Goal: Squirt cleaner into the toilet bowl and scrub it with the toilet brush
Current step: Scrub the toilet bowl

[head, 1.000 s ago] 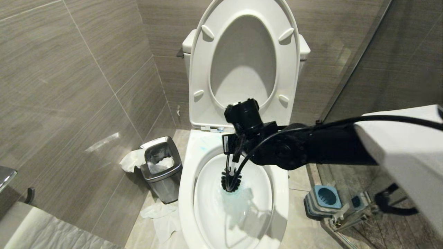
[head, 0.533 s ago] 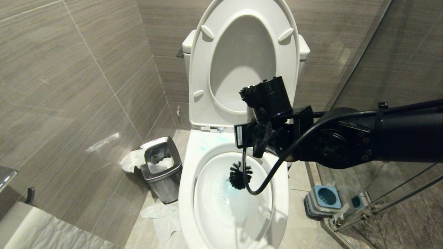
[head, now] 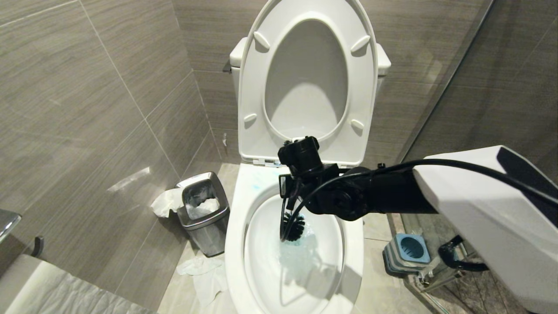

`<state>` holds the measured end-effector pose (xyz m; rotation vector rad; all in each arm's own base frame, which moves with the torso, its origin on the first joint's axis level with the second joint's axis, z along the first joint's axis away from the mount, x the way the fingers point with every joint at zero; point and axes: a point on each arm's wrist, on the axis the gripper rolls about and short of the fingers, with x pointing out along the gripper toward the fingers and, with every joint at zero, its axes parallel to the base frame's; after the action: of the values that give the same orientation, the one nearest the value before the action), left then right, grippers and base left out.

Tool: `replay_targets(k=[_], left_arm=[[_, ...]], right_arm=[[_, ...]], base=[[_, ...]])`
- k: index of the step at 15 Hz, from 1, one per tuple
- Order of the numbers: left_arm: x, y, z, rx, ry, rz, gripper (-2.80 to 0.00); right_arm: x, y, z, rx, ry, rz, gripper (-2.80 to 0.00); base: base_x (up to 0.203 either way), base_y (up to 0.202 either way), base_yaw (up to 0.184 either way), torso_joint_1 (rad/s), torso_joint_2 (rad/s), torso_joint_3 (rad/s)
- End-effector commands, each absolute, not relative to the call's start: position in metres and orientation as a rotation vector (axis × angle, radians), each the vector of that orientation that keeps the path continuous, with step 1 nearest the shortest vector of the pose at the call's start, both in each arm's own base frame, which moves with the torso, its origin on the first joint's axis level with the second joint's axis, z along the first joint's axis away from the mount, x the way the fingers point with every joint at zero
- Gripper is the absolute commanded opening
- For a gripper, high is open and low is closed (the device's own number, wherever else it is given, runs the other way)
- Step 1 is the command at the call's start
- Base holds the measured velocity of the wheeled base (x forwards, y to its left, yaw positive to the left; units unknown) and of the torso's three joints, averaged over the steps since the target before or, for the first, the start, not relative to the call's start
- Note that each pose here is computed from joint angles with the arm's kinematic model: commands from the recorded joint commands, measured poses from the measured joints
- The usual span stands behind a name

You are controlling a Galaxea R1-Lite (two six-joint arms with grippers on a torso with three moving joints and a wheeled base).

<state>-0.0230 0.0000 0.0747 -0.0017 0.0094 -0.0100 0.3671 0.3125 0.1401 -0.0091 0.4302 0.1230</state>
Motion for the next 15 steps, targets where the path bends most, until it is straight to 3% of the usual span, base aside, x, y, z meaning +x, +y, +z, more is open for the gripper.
replay_targets(k=[1,4,6,12,15], left_arm=[[-0.023,0.0,0.075,-0.002,0.011,-0.011,-2.8],[-0.023,0.0,0.075,-0.002,0.011,-0.009,-2.8],[-0.023,0.0,0.075,-0.002,0.011,-0.011,-2.8],[-0.023,0.0,0.075,-0.002,0.011,-0.01,-2.8],[-0.023,0.0,0.075,-0.002,0.011,-0.011,-2.8]], right_arm=[[0.389,0.323,0.086,-0.044,0.489,0.097,-2.8],[0.4,0.323,0.061,-0.059,0.515,0.076,-2.8],[0.401,0.32,0.067,-0.052,0.507,0.066,-2.8],[0.337,0.29,0.184,0.037,0.399,0.125,-2.8],[0.301,0.263,0.222,0.057,0.368,0.144,-2.8]], base=[[0.0,0.0,0.0,0.0,0.0,0.0],[0.0,0.0,0.0,0.0,0.0,0.0],[0.0,0.0,0.0,0.0,0.0,0.0],[0.0,0.0,0.0,0.0,0.0,0.0],[0.0,0.0,0.0,0.0,0.0,0.0]])
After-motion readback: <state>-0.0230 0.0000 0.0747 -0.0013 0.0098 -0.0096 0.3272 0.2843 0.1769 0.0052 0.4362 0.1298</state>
